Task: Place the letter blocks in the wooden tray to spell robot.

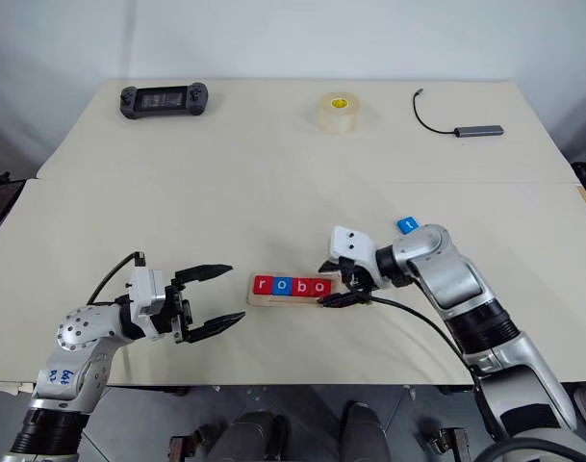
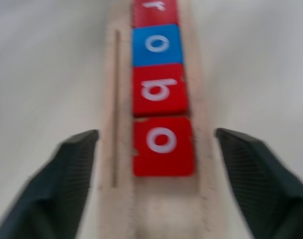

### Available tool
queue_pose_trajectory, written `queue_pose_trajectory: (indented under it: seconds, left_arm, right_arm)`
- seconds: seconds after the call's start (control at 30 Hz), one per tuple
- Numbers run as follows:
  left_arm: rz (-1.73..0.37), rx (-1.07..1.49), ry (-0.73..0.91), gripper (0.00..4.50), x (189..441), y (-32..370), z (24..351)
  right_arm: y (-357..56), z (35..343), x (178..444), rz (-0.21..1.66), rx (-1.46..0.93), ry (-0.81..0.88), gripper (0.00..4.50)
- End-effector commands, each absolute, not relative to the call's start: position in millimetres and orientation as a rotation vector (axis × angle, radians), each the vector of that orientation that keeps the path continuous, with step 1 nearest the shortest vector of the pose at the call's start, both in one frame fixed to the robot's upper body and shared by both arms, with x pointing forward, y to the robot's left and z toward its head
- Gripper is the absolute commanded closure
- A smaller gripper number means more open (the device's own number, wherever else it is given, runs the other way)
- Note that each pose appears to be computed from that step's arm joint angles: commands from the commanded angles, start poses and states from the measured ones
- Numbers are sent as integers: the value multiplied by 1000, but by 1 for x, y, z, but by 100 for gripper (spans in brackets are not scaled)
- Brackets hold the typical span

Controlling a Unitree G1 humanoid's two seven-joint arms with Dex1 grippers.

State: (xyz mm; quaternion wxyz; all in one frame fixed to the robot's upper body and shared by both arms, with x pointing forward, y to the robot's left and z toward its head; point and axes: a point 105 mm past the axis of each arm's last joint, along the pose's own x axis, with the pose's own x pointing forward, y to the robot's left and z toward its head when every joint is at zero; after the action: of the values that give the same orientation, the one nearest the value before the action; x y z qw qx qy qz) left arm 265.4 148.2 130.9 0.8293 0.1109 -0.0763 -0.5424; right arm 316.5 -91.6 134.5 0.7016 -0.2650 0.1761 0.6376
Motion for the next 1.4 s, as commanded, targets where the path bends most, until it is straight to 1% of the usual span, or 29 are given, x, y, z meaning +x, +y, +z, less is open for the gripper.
queue_pose_trajectory:
  seconds: [0.03, 0.17, 0.33, 0.47, 0.6, 0.77, 0.87, 0.97, 1.1, 1.2, 1.27, 1.3, 1.33, 1.4]
  left_arm:
    - [-1152, 253, -211, 0, 263, 147, 141]
    - [-1153, 253, -212, 0, 264, 146, 141]
    - [-1146, 253, -212, 0, 263, 148, 141]
    - [-1134, 249, -202, 0, 264, 151, 138]
    - [-1114, 240, -198, 0, 269, 153, 137]
    - [-1098, 234, -200, 0, 277, 155, 137]
    - [-1102, 238, -209, 0, 281, 154, 139]
    - [-1112, 245, -216, 0, 283, 154, 141]
    - [-1110, 249, -227, 0, 285, 155, 145]
    - [-1108, 252, -230, 0, 285, 155, 146]
    - [-1107, 253, -232, 0, 284, 155, 146]
    - [-1107, 252, -234, 0, 284, 154, 147]
    - [-1107, 252, -236, 0, 284, 153, 147]
    - [-1107, 252, -238, 0, 284, 152, 147]
  right_arm:
    - [-93, 151, 313, 1427, -589, 334, 6]
    - [-103, 164, 318, 1380, -564, 293, 6]
    - [-132, 173, 314, 1290, -507, 225, 6]
    - [-178, 172, 308, 1081, -436, 154, 6]
    - [-216, 175, 299, 848, -360, -9, 6]
    - [-270, 153, 281, 545, -329, -70, 6]
    - [-288, 145, 276, 394, -300, -120, 6]
    - [-290, 140, 275, 345, -281, -139, 6]
    - [-287, 140, 280, 332, -266, -157, 6]
    - [-279, 145, 289, 370, -249, -152, 6]
    - [-272, 142, 305, 417, -246, -28, 6]
    - [-271, 144, 319, 405, -223, 32, 6]
    - [-271, 147, 331, 384, -210, 73, 6]
    - [-270, 151, 348, 357, -191, 119, 6]
